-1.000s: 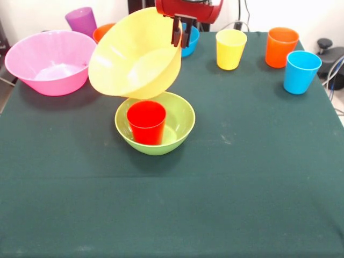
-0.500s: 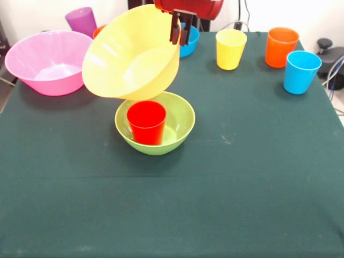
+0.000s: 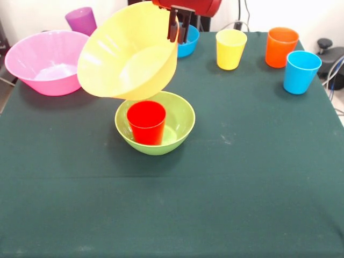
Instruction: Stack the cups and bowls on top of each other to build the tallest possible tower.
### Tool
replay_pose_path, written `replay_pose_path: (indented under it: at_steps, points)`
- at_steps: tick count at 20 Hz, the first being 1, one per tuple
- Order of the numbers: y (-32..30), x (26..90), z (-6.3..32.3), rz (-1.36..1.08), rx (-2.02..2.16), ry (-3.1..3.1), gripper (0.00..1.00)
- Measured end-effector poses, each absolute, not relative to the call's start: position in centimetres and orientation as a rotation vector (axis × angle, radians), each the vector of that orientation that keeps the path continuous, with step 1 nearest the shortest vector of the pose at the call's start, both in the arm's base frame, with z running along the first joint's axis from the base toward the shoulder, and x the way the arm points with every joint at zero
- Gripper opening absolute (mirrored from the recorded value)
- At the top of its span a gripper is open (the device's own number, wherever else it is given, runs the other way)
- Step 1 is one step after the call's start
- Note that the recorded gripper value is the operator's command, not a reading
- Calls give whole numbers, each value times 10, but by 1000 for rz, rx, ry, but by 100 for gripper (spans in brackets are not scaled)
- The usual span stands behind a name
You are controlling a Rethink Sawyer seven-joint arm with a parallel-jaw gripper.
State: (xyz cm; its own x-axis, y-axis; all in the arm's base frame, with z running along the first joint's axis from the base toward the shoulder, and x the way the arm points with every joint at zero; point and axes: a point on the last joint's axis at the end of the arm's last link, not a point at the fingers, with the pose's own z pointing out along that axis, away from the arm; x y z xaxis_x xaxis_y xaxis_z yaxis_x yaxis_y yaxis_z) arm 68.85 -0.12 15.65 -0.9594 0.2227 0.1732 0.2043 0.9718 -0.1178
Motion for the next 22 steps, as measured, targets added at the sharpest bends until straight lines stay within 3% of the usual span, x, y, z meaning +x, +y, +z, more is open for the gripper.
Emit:
replay_pose_path:
  at_steps: [22]
  points:
    - [8, 712, 108, 139, -307, -2925, 0]
